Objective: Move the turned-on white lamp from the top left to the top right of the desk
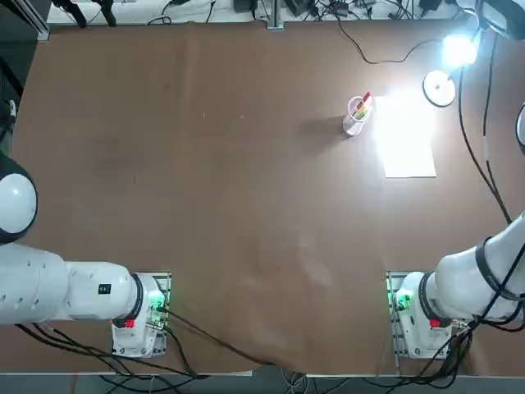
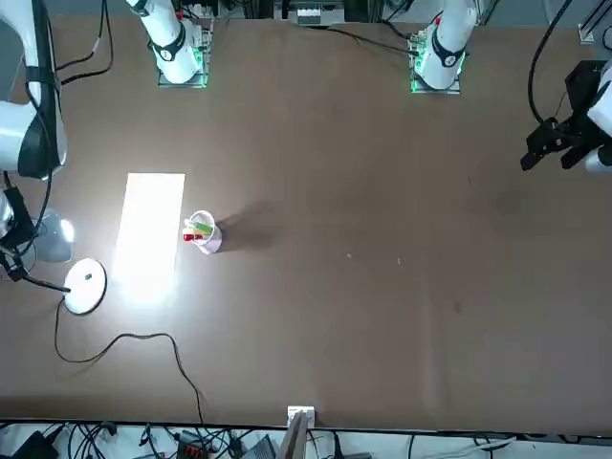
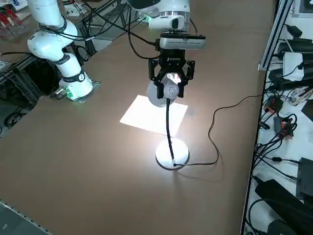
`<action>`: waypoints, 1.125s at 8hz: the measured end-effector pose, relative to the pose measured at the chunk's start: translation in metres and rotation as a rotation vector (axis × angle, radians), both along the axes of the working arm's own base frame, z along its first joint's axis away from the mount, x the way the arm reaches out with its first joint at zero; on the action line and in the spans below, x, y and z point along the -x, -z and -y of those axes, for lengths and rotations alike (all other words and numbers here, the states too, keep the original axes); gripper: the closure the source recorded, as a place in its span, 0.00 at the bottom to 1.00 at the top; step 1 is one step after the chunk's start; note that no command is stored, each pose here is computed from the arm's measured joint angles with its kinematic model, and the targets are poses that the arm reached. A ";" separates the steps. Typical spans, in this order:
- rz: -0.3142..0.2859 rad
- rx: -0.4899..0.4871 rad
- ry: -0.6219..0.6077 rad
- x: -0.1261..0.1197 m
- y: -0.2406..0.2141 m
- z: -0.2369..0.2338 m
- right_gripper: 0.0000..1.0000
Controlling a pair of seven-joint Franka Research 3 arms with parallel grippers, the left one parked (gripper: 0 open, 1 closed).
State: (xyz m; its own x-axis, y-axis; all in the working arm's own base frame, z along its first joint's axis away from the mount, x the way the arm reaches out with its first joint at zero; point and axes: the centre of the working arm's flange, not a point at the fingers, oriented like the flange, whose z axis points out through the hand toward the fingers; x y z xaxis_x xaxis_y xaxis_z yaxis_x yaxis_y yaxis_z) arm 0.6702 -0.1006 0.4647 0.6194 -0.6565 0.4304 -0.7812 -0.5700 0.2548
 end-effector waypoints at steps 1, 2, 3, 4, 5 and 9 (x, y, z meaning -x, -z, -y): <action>-0.009 0.001 0.004 0.001 0.001 0.000 0.28; -0.017 0.001 0.009 0.002 0.001 0.000 0.28; -0.022 0.001 0.011 0.002 0.002 0.000 0.28; -0.024 0.001 0.011 0.003 0.002 -0.001 0.28; -0.026 0.000 0.010 0.003 0.002 -0.002 0.28; -0.044 0.000 0.019 0.003 0.011 0.002 0.00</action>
